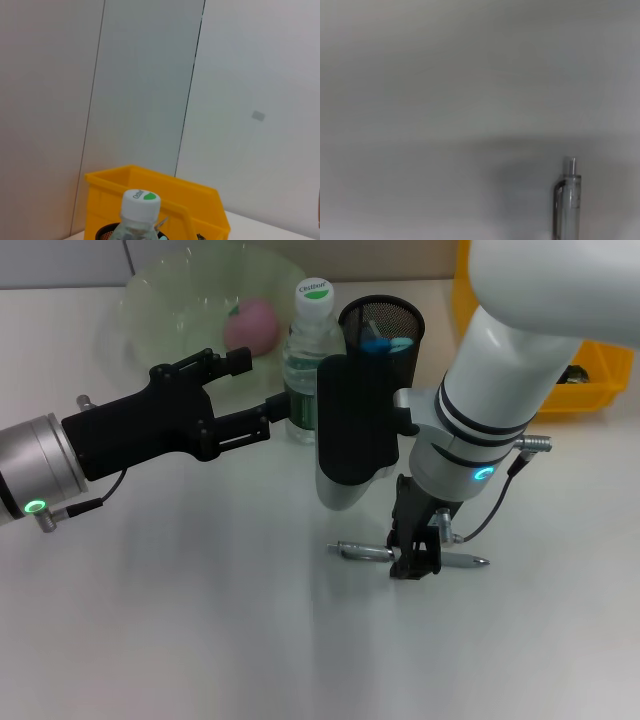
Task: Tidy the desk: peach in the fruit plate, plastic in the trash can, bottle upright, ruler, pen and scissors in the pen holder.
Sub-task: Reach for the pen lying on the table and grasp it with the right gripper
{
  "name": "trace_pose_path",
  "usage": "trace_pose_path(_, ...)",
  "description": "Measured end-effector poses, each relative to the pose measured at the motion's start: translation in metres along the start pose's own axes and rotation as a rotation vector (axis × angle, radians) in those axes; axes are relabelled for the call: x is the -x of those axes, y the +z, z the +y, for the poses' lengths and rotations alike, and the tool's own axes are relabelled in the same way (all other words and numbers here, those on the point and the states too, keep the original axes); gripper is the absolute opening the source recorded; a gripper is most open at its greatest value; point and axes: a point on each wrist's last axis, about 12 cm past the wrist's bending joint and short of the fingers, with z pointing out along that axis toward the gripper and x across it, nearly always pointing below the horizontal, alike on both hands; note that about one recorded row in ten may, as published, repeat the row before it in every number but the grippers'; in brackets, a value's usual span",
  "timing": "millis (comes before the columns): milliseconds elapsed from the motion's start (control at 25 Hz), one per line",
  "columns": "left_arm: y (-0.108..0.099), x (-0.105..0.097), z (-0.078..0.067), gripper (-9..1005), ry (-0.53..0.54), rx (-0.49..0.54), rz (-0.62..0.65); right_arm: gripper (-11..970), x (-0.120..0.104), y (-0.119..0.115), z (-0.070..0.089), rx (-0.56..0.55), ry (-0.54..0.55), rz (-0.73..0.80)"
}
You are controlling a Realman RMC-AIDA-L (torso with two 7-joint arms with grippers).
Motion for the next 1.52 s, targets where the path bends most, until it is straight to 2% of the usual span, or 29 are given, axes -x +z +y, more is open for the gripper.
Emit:
trace_pose_path(280, -0.0003, -0.0003, -0.0001, 815, -0.001, 0.001, 0.0, 306, 0.0004, 0.0003, 0.0003, -0.001, -0.002, 0.0)
trace_pose_path(520, -0.0002, -0.0002, 0.0, 814, 0.0, 0.001, 0.0, 233, 0.0003, 0.0004, 0.0003, -0.001, -0.002, 0.001)
trace_pose_path(920, -0.001, -0.0009, -0.0004, 814, -0.001, 0.002, 0.0, 167, 0.0001, 0.0009, 0.001, 0.001, -0.007, 0.007)
trace_pose_path(1520, -0.0014, -0.0016, -0.0011, 815, -0.005, 0.002, -0.002, 139, 0.0014, 0.002, 0.0052, -0.007, -0.025, 0.004)
